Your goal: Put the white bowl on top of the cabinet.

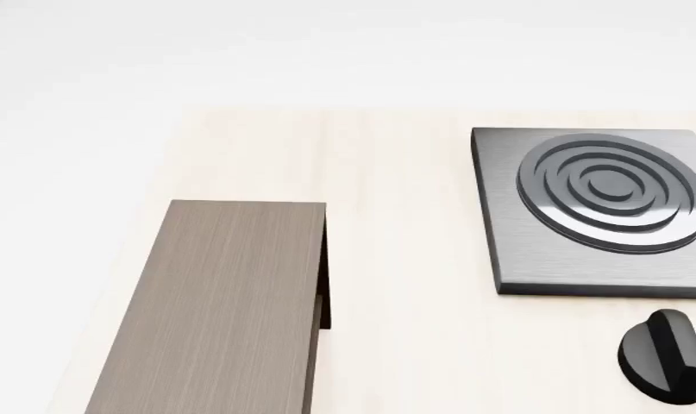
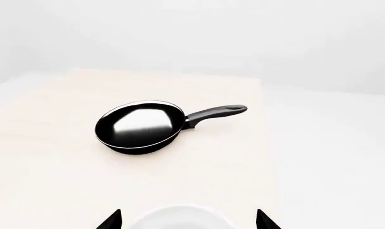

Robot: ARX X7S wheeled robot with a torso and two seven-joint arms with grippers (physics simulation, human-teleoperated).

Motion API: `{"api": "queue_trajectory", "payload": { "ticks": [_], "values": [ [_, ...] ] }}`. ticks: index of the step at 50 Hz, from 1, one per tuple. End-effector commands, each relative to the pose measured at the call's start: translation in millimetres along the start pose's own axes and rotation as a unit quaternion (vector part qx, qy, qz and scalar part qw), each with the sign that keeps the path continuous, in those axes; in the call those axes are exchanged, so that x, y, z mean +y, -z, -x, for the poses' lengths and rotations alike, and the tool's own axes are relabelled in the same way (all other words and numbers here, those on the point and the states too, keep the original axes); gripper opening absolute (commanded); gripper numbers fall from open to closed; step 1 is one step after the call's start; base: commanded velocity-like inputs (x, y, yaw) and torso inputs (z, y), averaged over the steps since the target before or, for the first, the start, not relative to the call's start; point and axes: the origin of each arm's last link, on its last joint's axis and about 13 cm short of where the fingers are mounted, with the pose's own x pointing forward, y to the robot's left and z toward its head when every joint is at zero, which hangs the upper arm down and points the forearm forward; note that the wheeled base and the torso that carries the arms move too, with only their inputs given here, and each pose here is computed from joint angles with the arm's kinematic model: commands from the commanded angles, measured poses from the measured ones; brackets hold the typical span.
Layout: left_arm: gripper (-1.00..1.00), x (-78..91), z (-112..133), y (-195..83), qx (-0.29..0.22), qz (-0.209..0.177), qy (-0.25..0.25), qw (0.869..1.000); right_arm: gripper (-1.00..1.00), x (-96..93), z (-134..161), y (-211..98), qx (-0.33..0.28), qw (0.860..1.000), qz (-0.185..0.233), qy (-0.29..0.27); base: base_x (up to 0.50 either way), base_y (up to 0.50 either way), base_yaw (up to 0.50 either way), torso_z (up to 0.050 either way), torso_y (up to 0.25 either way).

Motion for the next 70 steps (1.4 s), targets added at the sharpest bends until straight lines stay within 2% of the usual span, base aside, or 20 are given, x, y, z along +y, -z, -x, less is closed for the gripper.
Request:
{"api": "queue_trajectory", "payload": {
  "ticks": [1, 14, 19, 29, 36, 50, 58, 70],
  "values": [
    [1.0, 0.0, 0, 1, 0.0, 0.0, -0.001, 1.0, 1.0, -1.8, -2, -2, 0.055, 0.998, -0.018, 0.021, 0.0, 0.0, 0.0, 0.0, 0.0],
    [1.0, 0.2, 0, 1, 0.0, -0.002, -0.001, 1.0, 1.0, -4.3, -4, -4, 0.087, 0.995, -0.032, 0.033, 0.0, 0.0, 0.0, 0.0, 0.0],
    [1.0, 0.0, 0, 1, 0.0, -0.003, 0.0, 1.0, 1.0, -7.5, -8, -5, 0.067, 0.994, -0.036, 0.08, 0.0, 0.0, 0.0, 0.0, 0.0],
    [1.0, 0.0, 0, 1, 0.0, -0.003, 0.0, 1.0, 1.0, -9.2, -10, -3, 0.065, 0.991, -0.032, 0.109, 0.0, 0.0, 0.0, 0.0, 0.0],
    [1.0, -0.3, 0, 1, 0.0, -0.003, 0.0, 1.0, 1.0, -9.0, -13, 0, 0.108, 0.989, -0.046, 0.091, 0.0, 0.0, 0.0, 0.0, 0.0],
    [1.0, -0.7, 0, 2, 0.001, -0.003, 0.001, 1.0, 1.0, -13.2, -16, -1, 0.151, 0.983, -0.082, 0.067, 0.0, 0.0, 0.0, 0.0, 0.0],
    [1.0, -0.8, 0, 2, 0.002, -0.003, 0.002, 1.0, 1.0, -18.8, -21, -1, 0.158, 0.979, -0.096, 0.08, 0.0, 0.0, 0.0, 0.0, 0.0],
    [1.0, -1.8, 0, 2, 0.003, -0.004, 0.003, 1.0, 1.0, -21.3, -27, 4, 0.162, 0.976, -0.091, 0.113, 0.0, 0.0, 0.0, 0.0, 0.0]
  ]
}}
